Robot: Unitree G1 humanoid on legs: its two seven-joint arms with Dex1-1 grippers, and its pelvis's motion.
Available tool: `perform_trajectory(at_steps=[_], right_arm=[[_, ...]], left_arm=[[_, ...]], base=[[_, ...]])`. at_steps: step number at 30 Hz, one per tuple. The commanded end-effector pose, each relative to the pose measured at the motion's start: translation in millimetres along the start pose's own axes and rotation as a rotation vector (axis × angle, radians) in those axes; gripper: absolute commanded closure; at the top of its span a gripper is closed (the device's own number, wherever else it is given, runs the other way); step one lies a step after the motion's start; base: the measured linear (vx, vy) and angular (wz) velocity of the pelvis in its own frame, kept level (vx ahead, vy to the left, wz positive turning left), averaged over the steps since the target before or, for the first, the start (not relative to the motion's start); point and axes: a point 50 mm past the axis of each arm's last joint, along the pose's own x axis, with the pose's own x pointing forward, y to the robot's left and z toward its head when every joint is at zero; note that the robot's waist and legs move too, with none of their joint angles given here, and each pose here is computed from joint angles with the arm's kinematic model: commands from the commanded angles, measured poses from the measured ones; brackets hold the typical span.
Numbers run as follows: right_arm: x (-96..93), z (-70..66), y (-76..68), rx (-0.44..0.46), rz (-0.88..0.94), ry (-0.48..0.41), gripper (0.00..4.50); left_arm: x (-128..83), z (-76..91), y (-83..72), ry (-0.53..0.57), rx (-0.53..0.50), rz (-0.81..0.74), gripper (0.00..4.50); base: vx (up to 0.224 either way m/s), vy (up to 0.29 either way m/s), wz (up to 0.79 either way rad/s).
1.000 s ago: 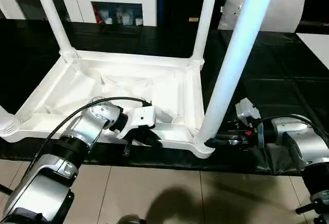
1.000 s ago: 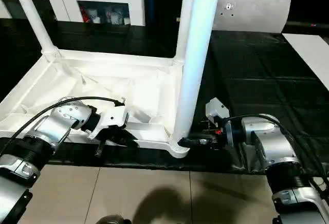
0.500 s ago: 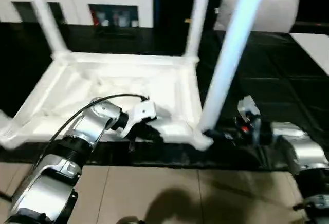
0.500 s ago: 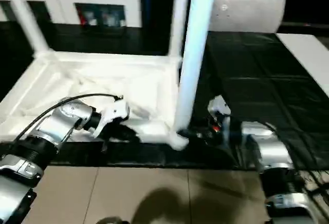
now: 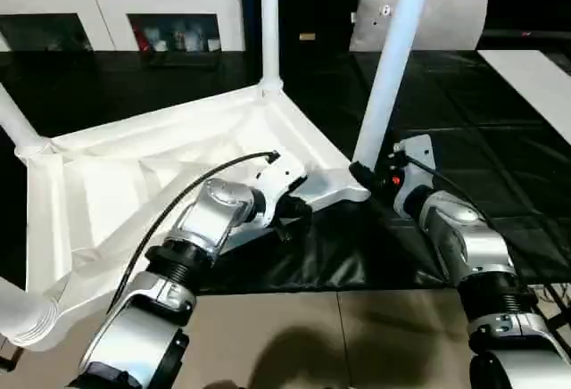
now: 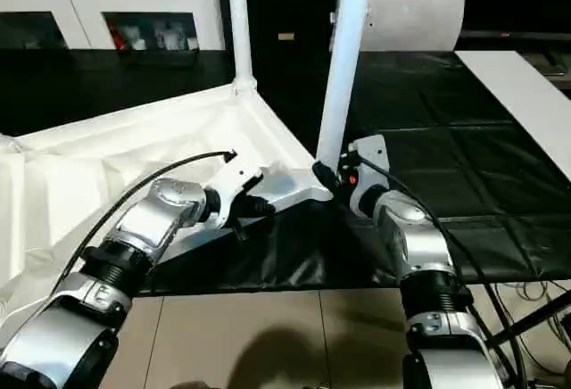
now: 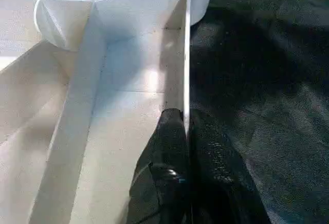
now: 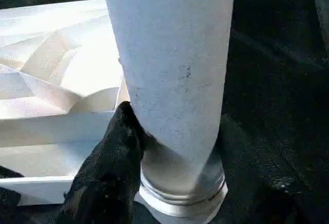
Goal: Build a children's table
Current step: Rotate leg to tighten
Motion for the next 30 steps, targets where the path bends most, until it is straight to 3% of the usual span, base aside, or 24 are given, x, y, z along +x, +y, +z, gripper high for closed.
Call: perform_trajectory(at_steps=[1, 3, 8, 12, 17, 20, 30], right_arm=[[4.4, 3.2, 18.9, 0.049, 0.114, -0.027, 2.23], [0.8, 5.6, 16.5, 0.038, 0.116, -0.033, 1.82], [-22.3, 13.5, -1.0, -0.061, 0.195, -0.007, 1.43], [-31.1, 13.4, -4.0, -0.095, 0.266, 0.031, 1.11], [-49.8, 16.0, -3.7, -0.190, 0.449, 0.107, 0.59], [-57.8, 20.6, -3.3, -0.235, 0.549, 0.135, 0.53], [-66.3, 22.9, -7.1, -0.307, 0.677, 0.213, 0.53]], left_arm=[[5.5, 13.6, -10.6, -0.060, 0.063, -0.046, 4.50], [3.4, 11.5, -8.8, -0.054, 0.067, -0.041, 4.50], [-9.7, 1.4, 2.8, -0.023, 0.101, -0.040, 4.50], [-13.9, -3.1, 5.5, -0.009, 0.118, -0.059, 4.50], [-25.9, -13.4, 5.2, 0.032, 0.196, -0.191, 4.50], [-36.6, -19.8, 5.4, 0.071, 0.277, -0.297, 4.50], [-56.4, -30.4, 10.2, 0.164, 0.375, -0.444, 4.50]], base=[[0.000, 0.000, 0.00], [0.000, 0.000, 0.00], [0.000, 0.000, 0.00], [0.000, 0.000, 0.00], [0.000, 0.000, 0.00], [0.000, 0.000, 0.00], [0.000, 0.000, 0.00]])
